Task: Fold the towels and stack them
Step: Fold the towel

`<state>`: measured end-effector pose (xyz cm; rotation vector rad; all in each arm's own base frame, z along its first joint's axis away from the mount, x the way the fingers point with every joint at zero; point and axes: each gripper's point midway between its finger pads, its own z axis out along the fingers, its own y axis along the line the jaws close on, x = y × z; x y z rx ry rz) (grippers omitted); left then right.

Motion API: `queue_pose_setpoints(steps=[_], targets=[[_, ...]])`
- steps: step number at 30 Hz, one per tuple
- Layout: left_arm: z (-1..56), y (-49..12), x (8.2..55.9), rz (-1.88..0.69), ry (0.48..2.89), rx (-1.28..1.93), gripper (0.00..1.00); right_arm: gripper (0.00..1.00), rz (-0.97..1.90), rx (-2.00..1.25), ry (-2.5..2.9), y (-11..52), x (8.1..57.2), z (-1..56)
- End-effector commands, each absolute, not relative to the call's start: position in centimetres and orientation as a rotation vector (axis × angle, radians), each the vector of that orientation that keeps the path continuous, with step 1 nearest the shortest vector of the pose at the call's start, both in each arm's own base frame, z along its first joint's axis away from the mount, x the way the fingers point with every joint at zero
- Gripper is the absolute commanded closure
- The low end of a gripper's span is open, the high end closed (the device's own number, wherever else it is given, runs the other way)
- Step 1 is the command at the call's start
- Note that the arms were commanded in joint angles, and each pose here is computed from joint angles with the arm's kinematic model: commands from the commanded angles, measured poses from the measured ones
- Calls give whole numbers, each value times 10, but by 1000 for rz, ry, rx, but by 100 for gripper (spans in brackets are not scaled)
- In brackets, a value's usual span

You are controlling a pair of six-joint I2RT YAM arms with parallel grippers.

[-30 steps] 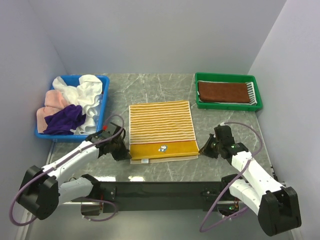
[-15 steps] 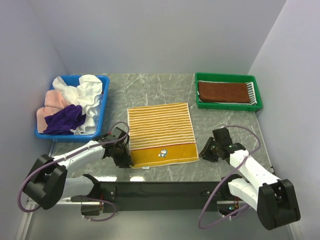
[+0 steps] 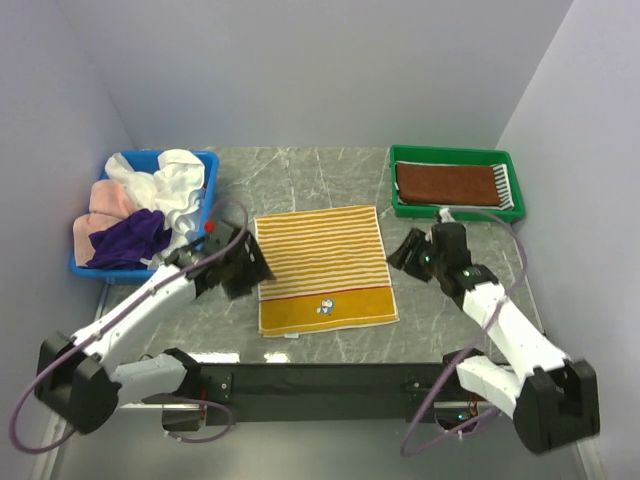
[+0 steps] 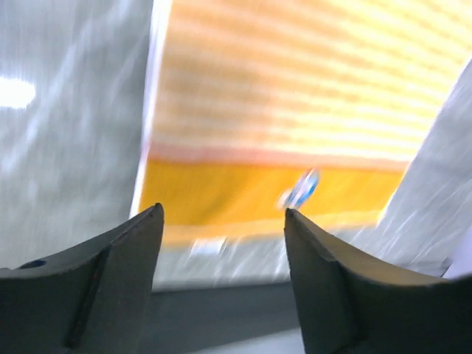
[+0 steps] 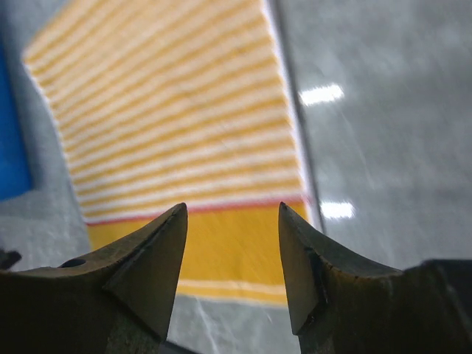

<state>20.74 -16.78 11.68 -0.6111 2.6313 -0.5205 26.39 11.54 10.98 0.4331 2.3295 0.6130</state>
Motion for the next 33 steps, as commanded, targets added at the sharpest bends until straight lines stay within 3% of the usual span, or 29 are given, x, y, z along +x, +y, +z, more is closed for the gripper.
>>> queue_pose_setpoints(steps=[1,3,8,17,25,33], targets=[[127,-166,281,-492,2494,-595,30,41,712,304,2152,139,329,152],[145,-173,326,-556,2406,-575,38,44,737,286,2112,147,356,165],[115,-170,404,-418,2424,-585,58,49,759,243,2117,168,422,146],[36,-146,424,-263,2554,-698,74,54,708,362,2251,180,487,69],[17,-131,408,-188,2609,-747,64,58,476,521,2315,148,490,52],[87,-146,413,-277,2508,-652,32,57,463,188,2290,179,440,113]])
